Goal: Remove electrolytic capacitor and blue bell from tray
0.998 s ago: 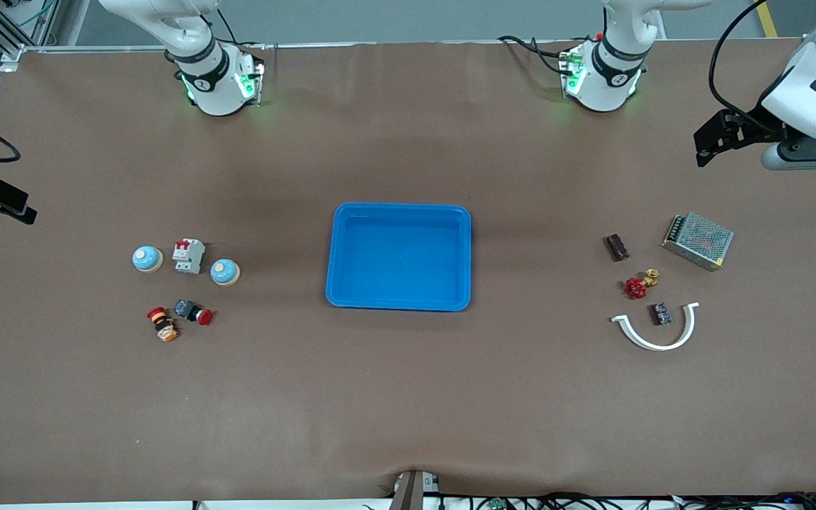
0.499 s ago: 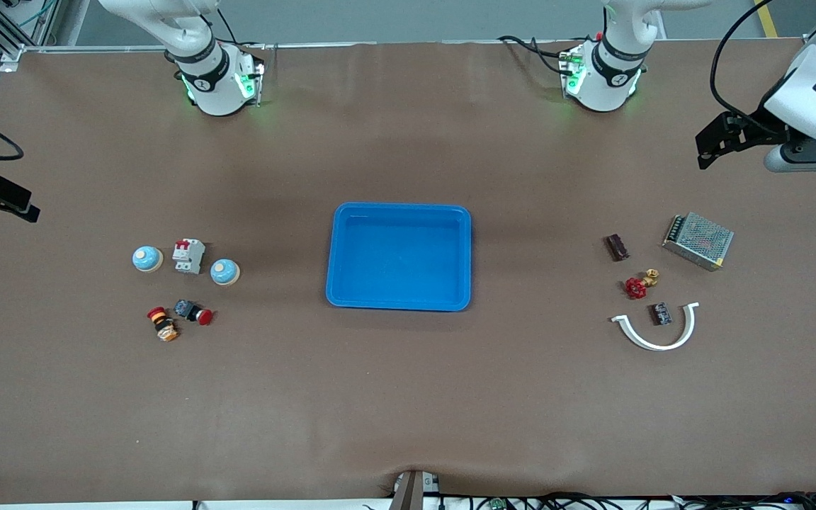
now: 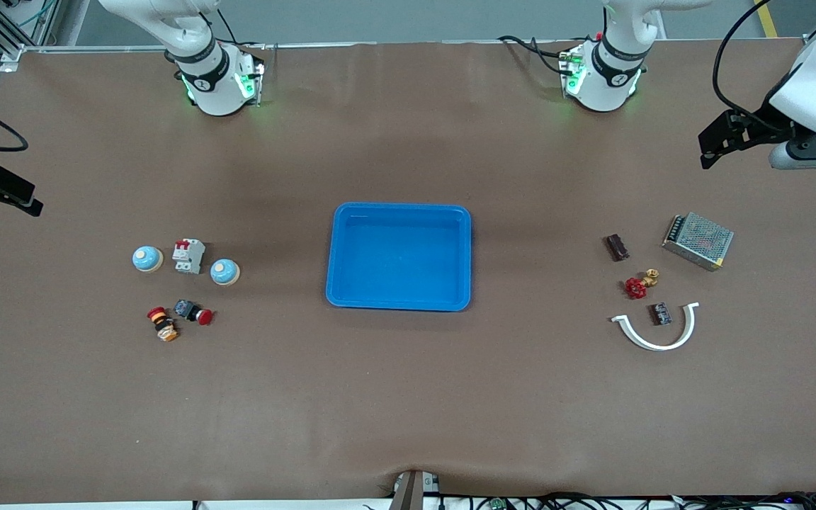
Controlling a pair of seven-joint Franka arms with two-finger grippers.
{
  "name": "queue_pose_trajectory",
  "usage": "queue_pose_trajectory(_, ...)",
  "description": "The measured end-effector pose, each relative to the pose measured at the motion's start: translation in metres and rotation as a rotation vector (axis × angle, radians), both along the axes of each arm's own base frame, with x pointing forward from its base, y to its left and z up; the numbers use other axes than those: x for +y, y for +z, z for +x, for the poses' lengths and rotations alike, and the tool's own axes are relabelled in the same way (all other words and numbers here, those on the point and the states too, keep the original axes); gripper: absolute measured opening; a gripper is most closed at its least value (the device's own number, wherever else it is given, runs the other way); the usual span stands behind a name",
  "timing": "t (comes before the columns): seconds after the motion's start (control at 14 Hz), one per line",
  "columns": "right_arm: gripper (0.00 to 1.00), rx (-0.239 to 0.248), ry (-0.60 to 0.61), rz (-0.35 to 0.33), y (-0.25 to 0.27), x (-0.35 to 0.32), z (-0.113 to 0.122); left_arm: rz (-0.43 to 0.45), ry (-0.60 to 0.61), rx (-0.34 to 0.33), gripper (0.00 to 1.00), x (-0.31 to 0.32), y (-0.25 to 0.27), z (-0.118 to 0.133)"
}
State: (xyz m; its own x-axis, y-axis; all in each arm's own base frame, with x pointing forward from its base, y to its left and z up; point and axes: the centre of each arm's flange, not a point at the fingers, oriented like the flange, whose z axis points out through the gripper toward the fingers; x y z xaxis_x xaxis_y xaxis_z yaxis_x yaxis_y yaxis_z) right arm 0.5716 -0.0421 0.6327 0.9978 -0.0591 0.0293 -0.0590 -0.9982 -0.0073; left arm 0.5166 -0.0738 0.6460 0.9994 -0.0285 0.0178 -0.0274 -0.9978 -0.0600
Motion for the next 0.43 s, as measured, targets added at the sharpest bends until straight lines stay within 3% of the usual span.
queue_pose_trajectory(0.43,1.0,0.001,0.001,0.0,-0.0007,0.0001,0.0001,0.0,-0.003,-0.003,1.0,-0.0013,0.0022,-0.0003)
